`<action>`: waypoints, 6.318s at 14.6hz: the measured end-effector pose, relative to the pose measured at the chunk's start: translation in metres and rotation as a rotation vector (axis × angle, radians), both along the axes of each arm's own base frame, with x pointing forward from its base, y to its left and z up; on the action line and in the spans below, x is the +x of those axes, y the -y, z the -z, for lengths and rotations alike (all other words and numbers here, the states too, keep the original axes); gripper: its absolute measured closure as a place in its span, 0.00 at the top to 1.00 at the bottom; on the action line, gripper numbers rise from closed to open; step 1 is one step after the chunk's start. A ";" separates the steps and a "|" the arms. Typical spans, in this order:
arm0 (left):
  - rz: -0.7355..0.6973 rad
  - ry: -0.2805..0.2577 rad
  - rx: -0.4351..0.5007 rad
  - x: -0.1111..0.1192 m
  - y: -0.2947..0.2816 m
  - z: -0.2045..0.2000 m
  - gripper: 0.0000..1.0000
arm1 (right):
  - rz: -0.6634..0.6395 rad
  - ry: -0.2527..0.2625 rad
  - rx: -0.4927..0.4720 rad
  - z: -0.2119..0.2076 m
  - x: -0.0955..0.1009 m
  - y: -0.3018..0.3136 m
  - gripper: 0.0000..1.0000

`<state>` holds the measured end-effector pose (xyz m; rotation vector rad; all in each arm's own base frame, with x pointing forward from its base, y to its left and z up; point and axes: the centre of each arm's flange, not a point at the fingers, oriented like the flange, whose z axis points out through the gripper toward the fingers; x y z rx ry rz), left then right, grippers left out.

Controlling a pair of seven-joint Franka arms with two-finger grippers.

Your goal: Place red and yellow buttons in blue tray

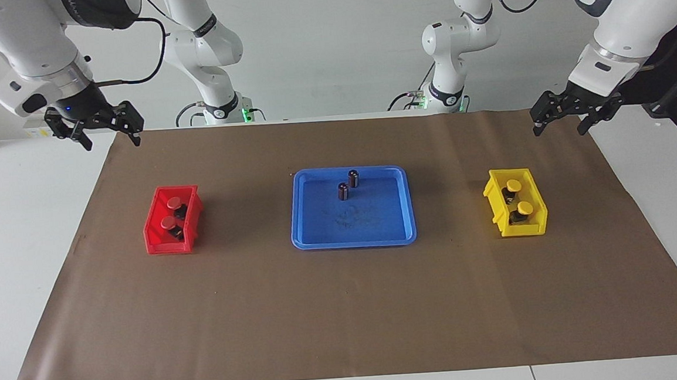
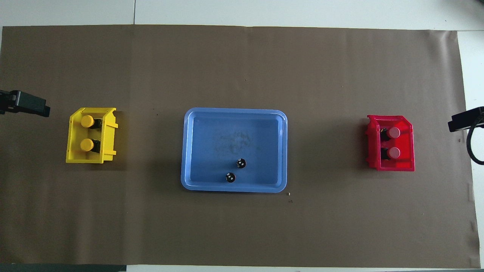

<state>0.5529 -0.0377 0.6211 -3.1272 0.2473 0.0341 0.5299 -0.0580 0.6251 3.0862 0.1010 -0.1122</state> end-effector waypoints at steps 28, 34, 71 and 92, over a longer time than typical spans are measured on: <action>0.000 -0.001 0.000 0.000 0.000 0.000 1.00 | -0.027 0.108 0.043 0.225 0.030 0.000 0.73; 0.000 -0.001 0.000 0.000 0.000 0.000 1.00 | -0.028 0.122 0.042 0.251 0.020 -0.002 0.68; -0.009 0.065 0.002 0.001 -0.011 0.107 0.98 | 0.087 0.141 0.096 0.112 0.049 -0.331 0.41; -0.079 0.057 -0.018 0.022 -0.027 0.254 0.59 | 0.191 0.179 0.096 0.233 0.036 -0.429 0.93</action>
